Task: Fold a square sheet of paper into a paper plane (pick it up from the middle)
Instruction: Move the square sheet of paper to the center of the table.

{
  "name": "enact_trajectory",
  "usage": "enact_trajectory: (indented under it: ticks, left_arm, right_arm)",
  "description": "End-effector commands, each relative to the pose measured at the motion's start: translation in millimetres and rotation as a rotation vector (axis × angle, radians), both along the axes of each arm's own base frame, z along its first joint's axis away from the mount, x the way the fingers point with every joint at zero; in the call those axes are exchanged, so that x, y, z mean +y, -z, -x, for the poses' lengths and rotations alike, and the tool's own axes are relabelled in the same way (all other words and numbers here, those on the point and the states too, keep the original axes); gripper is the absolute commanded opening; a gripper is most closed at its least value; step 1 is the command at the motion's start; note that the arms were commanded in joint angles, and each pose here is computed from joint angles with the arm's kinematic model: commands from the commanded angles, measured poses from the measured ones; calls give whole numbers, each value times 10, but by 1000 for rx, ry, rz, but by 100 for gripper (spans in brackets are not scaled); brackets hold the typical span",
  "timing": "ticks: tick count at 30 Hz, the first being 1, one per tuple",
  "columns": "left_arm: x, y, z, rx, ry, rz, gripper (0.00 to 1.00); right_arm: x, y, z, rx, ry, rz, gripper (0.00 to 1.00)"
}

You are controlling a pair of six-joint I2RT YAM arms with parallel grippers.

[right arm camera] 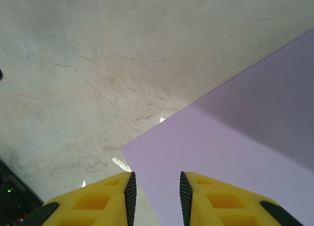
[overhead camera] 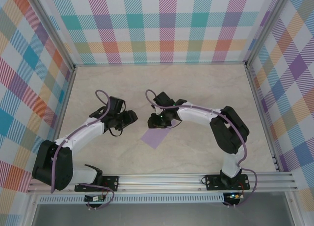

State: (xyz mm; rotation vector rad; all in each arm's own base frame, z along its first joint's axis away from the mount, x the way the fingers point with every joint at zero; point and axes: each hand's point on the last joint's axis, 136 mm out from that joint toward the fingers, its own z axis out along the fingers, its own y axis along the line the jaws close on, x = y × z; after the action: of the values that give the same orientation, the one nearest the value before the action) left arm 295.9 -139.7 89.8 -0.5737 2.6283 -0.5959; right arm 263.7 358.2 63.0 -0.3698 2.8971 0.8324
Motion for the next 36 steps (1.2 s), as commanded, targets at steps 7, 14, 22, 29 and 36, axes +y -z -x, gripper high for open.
enact_trajectory:
  ticks: [7, 14, 22, 29, 36]
  left_arm:
    - [341, 27, 58, 31, -75, -114, 87]
    - [376, 30, 102, 22, -53, -136, 97]
    - [335, 55, 120, 43, -51, -109, 100]
    - [301, 136, 169, 80, -86, -49, 100]
    - [239, 159, 172, 94, -76, -14, 100]
  right_arm:
    - [33, 396, 408, 107, -140, 140, 32]
    - [-614, 611, 527, 25, -350, 324, 34]
    - [-298, 155, -95, -167, -197, 196, 42]
    - [-732, -19, -378, -184, 188, 345, 70]
    - [-728, 216, -631, -76, 275, 342, 72]
